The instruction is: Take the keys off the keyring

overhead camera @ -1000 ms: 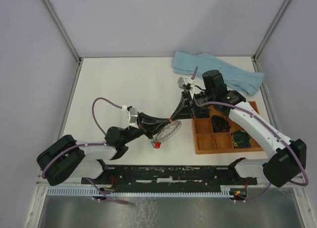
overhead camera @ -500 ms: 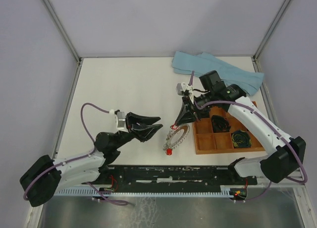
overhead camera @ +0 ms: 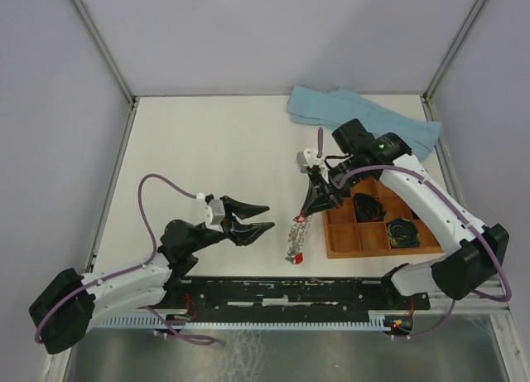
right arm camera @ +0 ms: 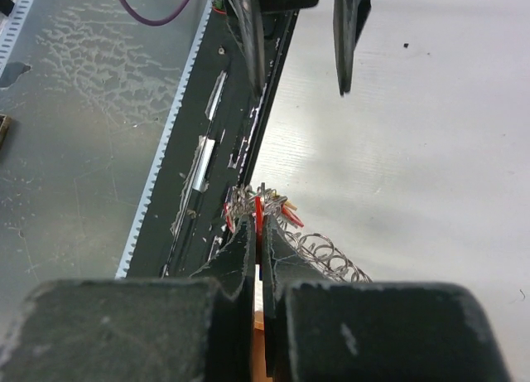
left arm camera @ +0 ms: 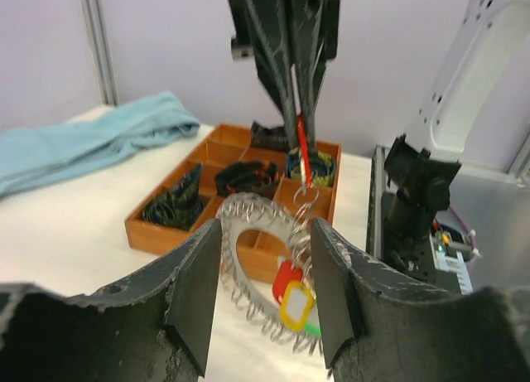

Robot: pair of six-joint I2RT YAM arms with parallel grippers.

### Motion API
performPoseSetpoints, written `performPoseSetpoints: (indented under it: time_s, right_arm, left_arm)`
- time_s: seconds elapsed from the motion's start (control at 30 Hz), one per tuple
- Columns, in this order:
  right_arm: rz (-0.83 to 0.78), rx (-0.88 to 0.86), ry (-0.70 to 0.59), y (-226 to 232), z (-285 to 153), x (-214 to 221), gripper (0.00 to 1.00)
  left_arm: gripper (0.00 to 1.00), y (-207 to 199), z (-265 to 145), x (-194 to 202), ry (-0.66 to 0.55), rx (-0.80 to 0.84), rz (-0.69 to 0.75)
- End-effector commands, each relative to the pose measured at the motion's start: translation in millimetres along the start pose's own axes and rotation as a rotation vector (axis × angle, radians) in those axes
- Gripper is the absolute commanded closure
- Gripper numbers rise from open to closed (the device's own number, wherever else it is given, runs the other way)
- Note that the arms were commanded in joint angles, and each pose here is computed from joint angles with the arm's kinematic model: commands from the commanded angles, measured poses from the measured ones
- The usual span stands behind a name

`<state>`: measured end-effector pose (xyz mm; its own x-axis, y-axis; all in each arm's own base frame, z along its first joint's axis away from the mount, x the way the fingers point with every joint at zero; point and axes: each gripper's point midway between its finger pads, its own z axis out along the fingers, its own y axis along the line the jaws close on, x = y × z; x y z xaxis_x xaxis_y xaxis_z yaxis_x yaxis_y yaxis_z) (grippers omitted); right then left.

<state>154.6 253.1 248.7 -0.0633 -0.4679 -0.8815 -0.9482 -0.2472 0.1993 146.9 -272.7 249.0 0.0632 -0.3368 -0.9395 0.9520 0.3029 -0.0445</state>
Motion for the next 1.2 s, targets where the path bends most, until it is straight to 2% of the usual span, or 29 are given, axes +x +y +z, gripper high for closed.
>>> performPoseSetpoints:
  time_s: [0.0,0.4,0.57,0.8,0.97,1.17]
  right_arm:
    - [-0.104,-0.038,-0.023,10,-5,-15,0.99]
    - [-0.101,-0.077,0.007,9,-3,-9,0.99]
    - [-0.084,-0.071,0.044,4,0,-2,0.99]
    - [-0.075,-0.020,0.123,-6,3,5,0.99]
    - [-0.069,0.024,0.158,-13,1,6,0.99]
    - [-0.057,0.059,0.178,-18,-1,5,0.99]
  left_arm:
    - [0.47,-4,13,-8,-0.027,0.061,0.066]
    - [0.56,-3,35,21,0.008,0.113,0.000]
    - [0.54,-7,42,20,-0.018,0.142,-0.051]
    - [0.48,-8,52,21,0.025,0.134,-0.197]
    - [0.48,-9,58,24,0.080,0.133,-0.262]
    - [0.48,-8,59,27,0.089,0.117,-0.318]
